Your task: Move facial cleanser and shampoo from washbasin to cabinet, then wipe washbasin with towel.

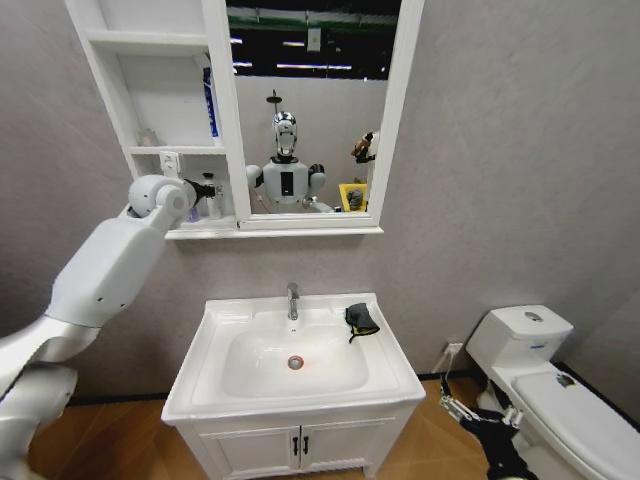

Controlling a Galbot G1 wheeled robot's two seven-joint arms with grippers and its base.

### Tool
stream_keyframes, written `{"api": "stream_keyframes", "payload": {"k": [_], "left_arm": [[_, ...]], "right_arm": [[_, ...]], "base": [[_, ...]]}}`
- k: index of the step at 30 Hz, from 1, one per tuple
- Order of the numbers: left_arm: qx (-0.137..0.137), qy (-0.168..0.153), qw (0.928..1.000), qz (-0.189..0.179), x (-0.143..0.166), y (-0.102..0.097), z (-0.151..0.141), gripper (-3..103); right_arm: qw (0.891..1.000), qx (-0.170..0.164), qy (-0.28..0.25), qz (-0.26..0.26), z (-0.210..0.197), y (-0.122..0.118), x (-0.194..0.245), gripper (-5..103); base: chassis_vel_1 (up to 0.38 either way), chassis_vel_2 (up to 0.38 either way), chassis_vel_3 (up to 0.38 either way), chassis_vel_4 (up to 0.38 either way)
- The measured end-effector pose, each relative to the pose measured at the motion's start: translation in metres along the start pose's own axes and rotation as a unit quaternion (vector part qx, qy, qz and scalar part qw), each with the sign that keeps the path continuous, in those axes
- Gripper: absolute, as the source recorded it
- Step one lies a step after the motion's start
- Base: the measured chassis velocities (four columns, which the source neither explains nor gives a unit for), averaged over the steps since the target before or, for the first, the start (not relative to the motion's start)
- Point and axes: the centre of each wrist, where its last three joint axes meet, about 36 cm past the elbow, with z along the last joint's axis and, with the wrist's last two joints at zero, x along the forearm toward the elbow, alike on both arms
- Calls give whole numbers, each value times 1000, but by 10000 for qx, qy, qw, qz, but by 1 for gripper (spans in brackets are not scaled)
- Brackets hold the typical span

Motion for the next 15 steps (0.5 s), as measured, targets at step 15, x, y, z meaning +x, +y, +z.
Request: {"api": "stream_keyframes", "payload": {"k": [15], "left_arm": [[243,-663,9975,-75,83,27,-11,100]], "right_arm": [[10000,-41,10,-43,1,3,-3,100]], "base": [[0,0,0,0]]}}
